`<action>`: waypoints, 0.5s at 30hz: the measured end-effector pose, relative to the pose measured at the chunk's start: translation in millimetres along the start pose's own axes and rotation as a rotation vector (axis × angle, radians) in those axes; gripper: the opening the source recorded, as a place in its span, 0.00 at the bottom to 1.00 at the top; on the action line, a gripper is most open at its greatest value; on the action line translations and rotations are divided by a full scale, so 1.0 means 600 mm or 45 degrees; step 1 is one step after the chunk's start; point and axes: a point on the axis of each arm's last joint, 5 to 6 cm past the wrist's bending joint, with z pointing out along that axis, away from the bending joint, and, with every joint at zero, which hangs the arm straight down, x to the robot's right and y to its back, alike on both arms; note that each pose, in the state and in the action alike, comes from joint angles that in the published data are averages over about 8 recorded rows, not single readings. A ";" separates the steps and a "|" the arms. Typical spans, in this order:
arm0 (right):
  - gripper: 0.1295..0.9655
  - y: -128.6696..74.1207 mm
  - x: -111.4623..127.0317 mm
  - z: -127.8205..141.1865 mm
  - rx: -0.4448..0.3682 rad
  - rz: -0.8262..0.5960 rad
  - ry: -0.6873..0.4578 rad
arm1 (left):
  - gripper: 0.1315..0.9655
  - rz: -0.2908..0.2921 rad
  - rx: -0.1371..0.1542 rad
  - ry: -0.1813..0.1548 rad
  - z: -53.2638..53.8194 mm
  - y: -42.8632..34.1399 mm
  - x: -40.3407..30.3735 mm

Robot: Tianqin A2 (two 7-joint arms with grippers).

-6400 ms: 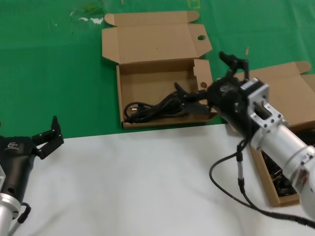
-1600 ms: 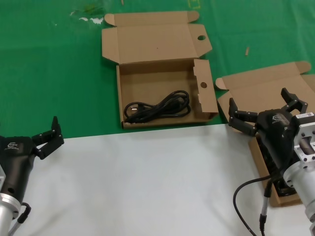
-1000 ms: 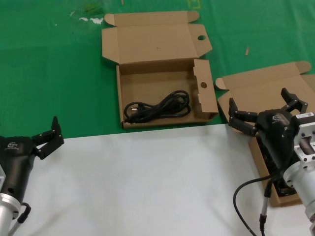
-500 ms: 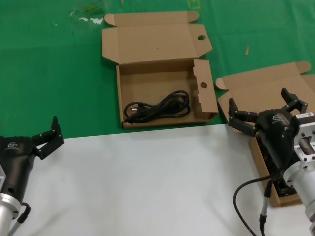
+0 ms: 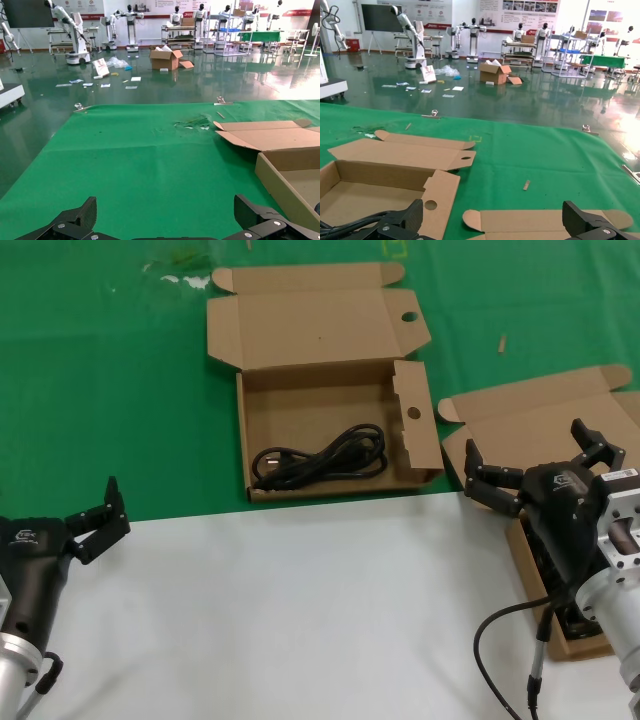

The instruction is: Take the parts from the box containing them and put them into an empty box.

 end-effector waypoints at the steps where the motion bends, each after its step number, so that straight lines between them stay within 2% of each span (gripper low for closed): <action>1: 1.00 0.000 0.000 0.000 0.000 0.000 0.000 | 1.00 0.000 0.000 0.000 0.000 0.000 0.000; 15: 1.00 0.000 0.000 0.000 0.000 0.000 0.000 | 1.00 0.000 0.000 0.000 0.000 0.000 0.000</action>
